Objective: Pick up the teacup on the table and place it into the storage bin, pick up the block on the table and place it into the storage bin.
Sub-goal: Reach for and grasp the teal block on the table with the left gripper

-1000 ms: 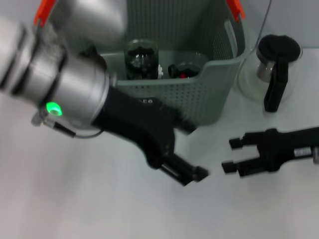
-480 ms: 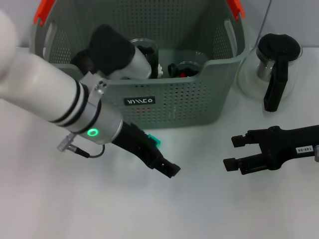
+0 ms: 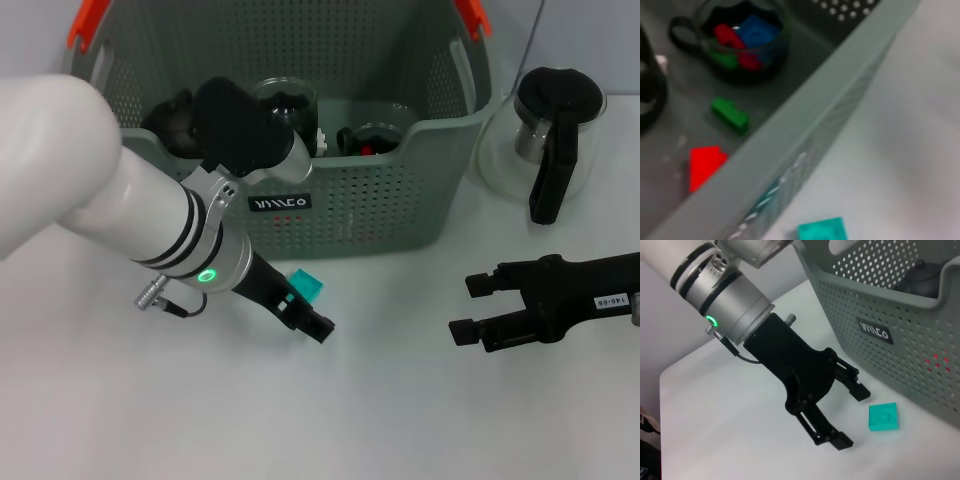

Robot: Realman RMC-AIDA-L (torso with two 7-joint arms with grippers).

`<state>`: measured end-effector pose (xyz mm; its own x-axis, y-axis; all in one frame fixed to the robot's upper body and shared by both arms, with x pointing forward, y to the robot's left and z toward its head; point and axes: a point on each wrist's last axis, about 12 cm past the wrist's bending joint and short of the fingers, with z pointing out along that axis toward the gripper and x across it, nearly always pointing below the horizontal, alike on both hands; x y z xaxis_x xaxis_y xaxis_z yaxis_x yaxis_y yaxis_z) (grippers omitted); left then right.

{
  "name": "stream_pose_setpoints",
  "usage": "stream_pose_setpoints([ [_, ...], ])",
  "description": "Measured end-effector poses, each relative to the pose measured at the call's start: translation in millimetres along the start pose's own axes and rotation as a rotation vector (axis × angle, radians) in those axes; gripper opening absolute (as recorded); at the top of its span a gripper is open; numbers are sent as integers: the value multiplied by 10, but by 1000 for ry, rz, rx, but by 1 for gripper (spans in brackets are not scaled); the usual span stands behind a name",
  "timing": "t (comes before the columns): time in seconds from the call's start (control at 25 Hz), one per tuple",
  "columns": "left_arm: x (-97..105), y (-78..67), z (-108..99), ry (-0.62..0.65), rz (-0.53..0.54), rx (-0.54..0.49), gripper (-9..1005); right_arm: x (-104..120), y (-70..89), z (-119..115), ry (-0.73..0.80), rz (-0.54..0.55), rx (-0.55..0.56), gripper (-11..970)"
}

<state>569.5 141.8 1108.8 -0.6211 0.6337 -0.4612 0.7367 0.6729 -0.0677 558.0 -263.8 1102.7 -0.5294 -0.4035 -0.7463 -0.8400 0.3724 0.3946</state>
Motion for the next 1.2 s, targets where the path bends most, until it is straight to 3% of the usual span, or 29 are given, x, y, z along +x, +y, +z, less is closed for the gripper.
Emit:
stream_pose_setpoints([
  [1.2,-88,-34,164,2,0,-65,861,-1,-13,0,0,-4,11,923],
])
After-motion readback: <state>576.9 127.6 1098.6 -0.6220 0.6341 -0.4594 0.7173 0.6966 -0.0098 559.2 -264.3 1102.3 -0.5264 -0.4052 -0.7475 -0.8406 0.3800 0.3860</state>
